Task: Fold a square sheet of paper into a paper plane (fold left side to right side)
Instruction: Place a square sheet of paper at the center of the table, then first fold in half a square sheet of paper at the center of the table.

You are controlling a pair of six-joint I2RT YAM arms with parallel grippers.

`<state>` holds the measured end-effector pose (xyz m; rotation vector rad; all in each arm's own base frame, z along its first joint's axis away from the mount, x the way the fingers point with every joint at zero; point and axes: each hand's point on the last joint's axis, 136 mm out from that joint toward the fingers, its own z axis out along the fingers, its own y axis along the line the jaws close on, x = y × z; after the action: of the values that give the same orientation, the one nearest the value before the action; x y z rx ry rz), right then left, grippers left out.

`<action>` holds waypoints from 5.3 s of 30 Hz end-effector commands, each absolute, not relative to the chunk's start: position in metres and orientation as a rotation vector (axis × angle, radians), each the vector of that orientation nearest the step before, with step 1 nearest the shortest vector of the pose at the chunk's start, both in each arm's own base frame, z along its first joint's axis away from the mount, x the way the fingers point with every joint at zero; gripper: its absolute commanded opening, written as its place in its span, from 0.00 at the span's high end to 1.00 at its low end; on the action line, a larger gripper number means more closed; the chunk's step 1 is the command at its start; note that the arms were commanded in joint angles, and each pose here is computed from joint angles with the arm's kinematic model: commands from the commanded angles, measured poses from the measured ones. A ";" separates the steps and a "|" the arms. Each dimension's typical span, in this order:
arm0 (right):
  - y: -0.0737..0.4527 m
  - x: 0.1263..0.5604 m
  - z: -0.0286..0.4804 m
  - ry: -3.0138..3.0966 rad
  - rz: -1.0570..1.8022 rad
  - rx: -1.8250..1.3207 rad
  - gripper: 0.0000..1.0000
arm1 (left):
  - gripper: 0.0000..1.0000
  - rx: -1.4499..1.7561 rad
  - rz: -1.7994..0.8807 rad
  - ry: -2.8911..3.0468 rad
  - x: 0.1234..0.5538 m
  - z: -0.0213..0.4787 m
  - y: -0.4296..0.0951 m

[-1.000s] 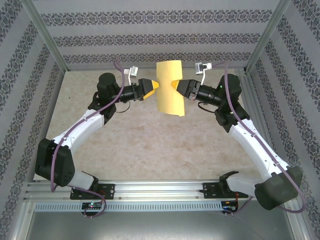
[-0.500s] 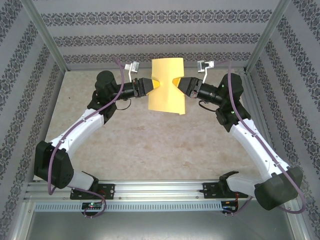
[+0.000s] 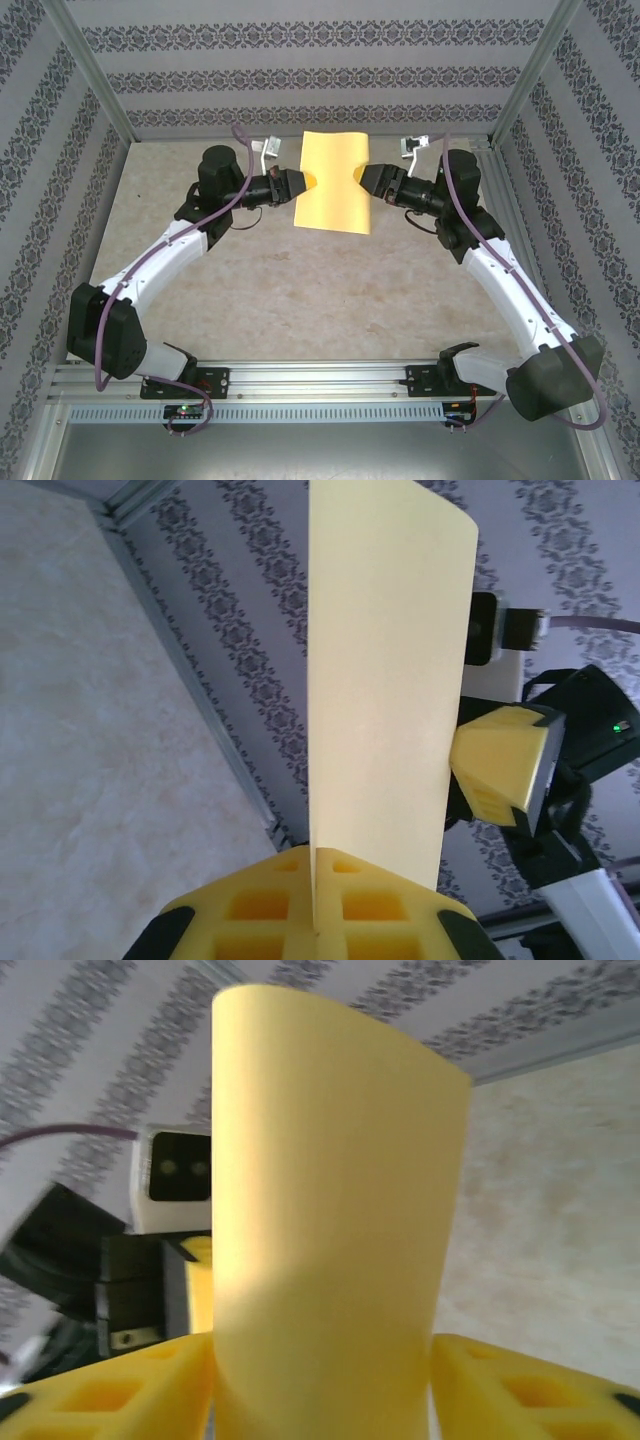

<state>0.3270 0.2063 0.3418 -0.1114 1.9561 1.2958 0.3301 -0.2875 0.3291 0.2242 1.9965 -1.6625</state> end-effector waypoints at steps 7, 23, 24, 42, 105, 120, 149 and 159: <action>0.145 0.340 0.213 2.314 0.827 0.051 0.23 | 1.00 0.014 -1.393 2.399 0.318 0.175 -0.265; 0.164 0.334 0.129 2.491 0.855 0.171 0.33 | 1.00 0.003 -1.073 2.657 0.312 0.067 -0.239; 0.167 0.334 0.126 2.498 0.865 0.171 0.33 | 0.98 0.008 -1.076 2.653 0.314 0.069 -0.240; 0.233 0.355 0.115 2.455 1.131 0.376 0.35 | 0.56 0.105 -1.319 2.537 0.314 0.108 -0.284; 0.250 0.361 0.069 2.637 0.899 0.252 1.00 | 0.12 0.100 -0.718 2.827 0.307 0.060 -0.278; 0.236 0.352 0.059 2.655 0.856 0.269 1.00 | 0.14 0.112 -0.642 2.875 0.302 0.046 -0.284; 0.229 0.348 0.050 2.679 0.811 0.265 1.00 | 0.36 0.156 -0.710 2.896 0.298 0.040 -0.305; 0.217 0.351 0.056 2.674 0.757 0.251 0.74 | 0.36 0.183 -0.619 2.939 0.296 0.026 -0.302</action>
<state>0.3451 0.2272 0.0414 0.2680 2.7156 0.7970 0.3000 -0.2986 0.0291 0.1344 2.9230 -0.6674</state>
